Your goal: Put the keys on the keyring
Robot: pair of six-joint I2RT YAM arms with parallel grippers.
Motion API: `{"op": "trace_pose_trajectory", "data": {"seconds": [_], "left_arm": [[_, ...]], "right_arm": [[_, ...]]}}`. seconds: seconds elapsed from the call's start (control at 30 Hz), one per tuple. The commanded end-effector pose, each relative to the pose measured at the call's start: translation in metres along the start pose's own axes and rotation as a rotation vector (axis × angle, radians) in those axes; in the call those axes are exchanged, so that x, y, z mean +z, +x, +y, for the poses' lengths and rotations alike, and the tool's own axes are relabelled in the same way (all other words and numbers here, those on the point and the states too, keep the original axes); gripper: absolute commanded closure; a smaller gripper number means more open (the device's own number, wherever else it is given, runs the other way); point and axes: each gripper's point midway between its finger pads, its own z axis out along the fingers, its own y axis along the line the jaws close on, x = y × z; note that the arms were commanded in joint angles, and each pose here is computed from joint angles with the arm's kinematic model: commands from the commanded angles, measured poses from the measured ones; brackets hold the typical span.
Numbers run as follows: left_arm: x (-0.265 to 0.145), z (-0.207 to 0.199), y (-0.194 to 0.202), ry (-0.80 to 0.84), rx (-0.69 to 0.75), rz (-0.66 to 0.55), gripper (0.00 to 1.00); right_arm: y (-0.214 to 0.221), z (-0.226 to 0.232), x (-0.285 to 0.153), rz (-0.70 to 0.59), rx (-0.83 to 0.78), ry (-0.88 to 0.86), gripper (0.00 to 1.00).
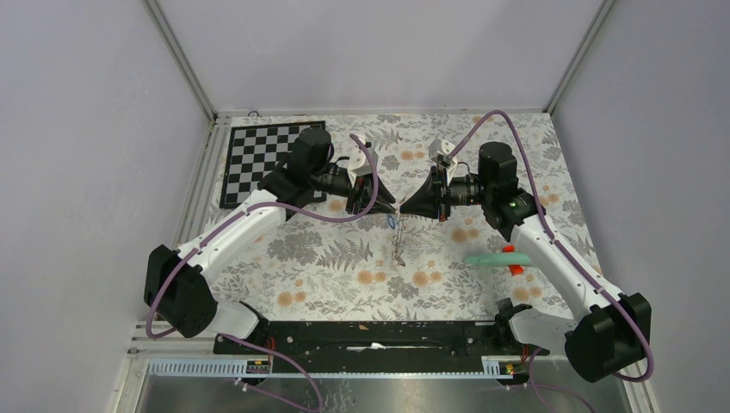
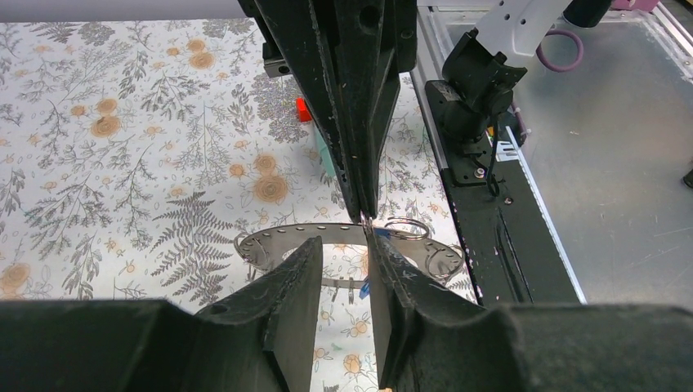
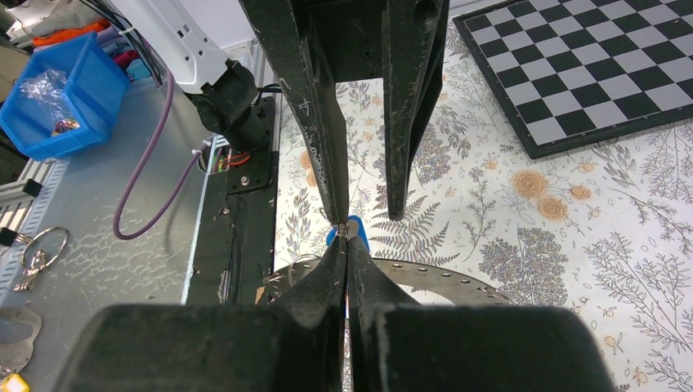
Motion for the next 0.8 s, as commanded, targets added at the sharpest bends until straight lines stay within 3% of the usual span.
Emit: {"op": "trace_pose_trajectory", "data": {"seconds": [0.0, 0.77], "left_arm": [[-0.001, -0.01, -0.008, 0.038, 0.049, -0.024, 0.68], [0.002, 0.003, -0.001, -0.03, 0.026, -0.024, 0.67]], "right_arm": [[-0.013, -0.001, 0.0, -0.033, -0.065, -0.007, 1.0], [-0.009, -0.007, 0.001, -0.029, -0.048, 0.021, 1.0]]}}
